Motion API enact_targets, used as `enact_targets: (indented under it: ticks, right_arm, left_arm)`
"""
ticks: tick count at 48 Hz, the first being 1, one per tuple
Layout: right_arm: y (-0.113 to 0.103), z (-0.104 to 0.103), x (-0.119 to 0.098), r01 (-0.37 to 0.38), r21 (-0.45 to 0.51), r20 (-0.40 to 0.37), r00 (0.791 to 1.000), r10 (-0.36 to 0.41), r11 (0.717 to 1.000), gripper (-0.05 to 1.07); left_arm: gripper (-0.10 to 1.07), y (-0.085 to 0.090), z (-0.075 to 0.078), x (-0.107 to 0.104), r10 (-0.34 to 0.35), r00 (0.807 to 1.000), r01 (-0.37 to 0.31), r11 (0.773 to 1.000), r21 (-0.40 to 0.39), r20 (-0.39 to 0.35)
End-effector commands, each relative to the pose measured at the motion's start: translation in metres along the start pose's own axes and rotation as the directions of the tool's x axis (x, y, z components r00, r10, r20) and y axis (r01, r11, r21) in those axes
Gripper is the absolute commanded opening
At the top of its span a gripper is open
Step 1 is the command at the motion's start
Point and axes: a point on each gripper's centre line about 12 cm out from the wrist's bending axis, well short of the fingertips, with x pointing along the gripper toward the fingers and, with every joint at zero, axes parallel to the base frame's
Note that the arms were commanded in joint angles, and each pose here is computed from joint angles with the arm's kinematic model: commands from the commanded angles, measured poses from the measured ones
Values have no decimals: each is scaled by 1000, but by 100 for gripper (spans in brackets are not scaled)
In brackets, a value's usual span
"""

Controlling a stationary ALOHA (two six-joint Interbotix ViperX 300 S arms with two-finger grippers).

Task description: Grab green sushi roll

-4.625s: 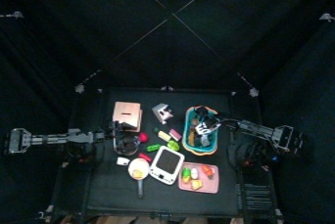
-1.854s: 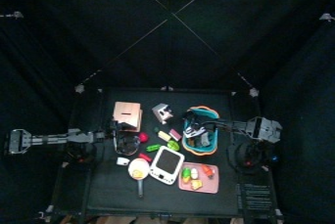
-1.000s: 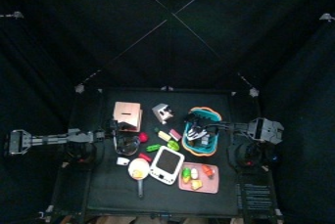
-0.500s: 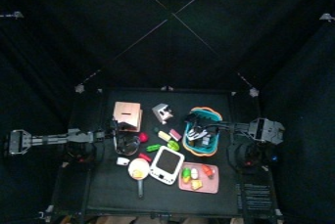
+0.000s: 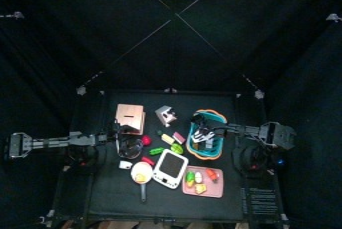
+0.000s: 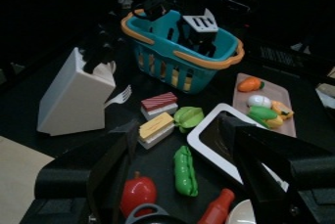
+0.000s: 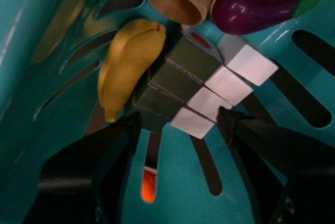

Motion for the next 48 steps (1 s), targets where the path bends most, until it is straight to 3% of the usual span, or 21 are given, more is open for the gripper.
enact_targets:
  ticks: [1, 6, 18, 30, 48]
  right_arm:
    - [3, 3, -7, -41, 8, 32, 999, 40, 999, 95]
    - [6, 4, -5, -67, 14, 43, 997, 67, 998, 95]
    - [0, 1, 19, -22, 21, 1, 1000, 22, 1000, 95]
    - [2, 5, 25, -69, 29, 45, 997, 67, 997, 95]
    - [2, 4, 41, -63, 36, 32, 998, 62, 997, 95]
  left_arm:
    - [98, 0, 4, 1, 0, 1000, 0, 1000, 2, 8]
    - [98, 0, 3, 1, 5, 1000, -5, 1000, 3, -1]
    - [98, 0, 3, 1, 5, 1000, -5, 1000, 3, -2]
    - [98, 0, 3, 1, 5, 1000, -5, 1000, 3, -2]
    - [98, 0, 3, 1, 5, 1000, -5, 1000, 4, -2]
